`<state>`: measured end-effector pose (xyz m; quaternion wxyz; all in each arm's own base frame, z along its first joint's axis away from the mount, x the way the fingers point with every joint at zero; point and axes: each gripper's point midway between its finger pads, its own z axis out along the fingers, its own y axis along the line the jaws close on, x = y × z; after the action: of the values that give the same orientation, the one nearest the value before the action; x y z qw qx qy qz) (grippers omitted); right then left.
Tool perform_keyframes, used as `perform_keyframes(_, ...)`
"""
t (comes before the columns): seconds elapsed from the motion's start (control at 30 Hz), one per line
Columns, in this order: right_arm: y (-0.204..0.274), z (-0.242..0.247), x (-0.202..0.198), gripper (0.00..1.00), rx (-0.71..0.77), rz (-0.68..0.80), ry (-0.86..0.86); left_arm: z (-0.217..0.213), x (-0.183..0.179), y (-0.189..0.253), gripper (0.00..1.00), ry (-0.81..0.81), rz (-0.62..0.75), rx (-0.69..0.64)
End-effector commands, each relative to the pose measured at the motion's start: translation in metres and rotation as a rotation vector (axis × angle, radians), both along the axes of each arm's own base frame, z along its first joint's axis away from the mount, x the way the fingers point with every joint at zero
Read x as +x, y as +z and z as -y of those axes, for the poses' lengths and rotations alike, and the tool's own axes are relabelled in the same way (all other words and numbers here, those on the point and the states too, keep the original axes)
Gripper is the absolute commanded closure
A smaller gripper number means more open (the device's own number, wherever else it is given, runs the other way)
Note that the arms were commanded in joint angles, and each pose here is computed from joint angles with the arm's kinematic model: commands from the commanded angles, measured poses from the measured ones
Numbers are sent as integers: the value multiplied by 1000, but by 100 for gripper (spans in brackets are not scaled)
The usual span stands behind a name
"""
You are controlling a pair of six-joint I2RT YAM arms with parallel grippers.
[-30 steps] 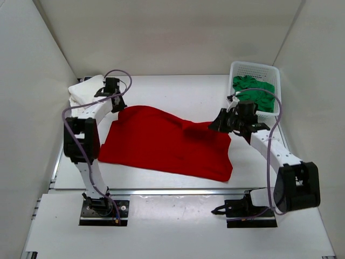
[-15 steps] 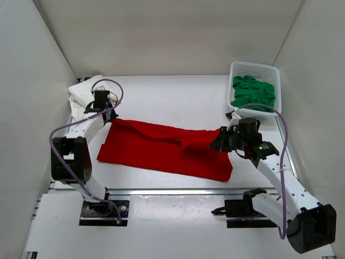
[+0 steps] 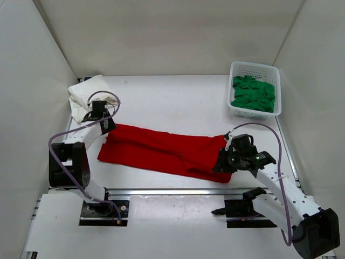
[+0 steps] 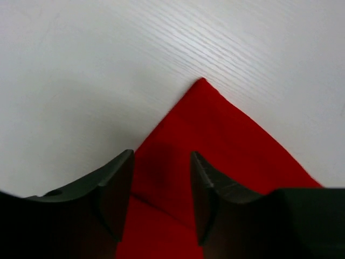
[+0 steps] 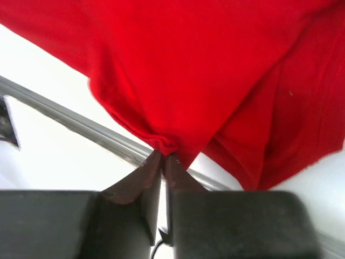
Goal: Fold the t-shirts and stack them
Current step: Fold the other side of the tshirt into a rectangle
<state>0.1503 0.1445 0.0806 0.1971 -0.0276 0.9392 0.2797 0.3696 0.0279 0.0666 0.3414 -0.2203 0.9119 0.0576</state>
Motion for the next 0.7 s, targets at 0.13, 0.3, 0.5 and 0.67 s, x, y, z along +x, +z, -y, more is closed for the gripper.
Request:
perform_keyframes(0.13, 22, 12, 17, 70, -24, 77, -54, -11, 2, 47, 47, 119, 205, -103)
perform_keyframes(0.3, 29, 33, 61, 91, 5, 186, -168, 38, 9, 64, 52, -21, 299, -206)
perform_keyframes(0.5, 21, 68, 134, 72, -36, 312, -399, 128, 4, 31, 55, -192, 218, -309)
perform_keyframes(0.67, 5, 77, 163, 63, -32, 305, -498, 150, -5, 6, 58, -227, 159, -363)
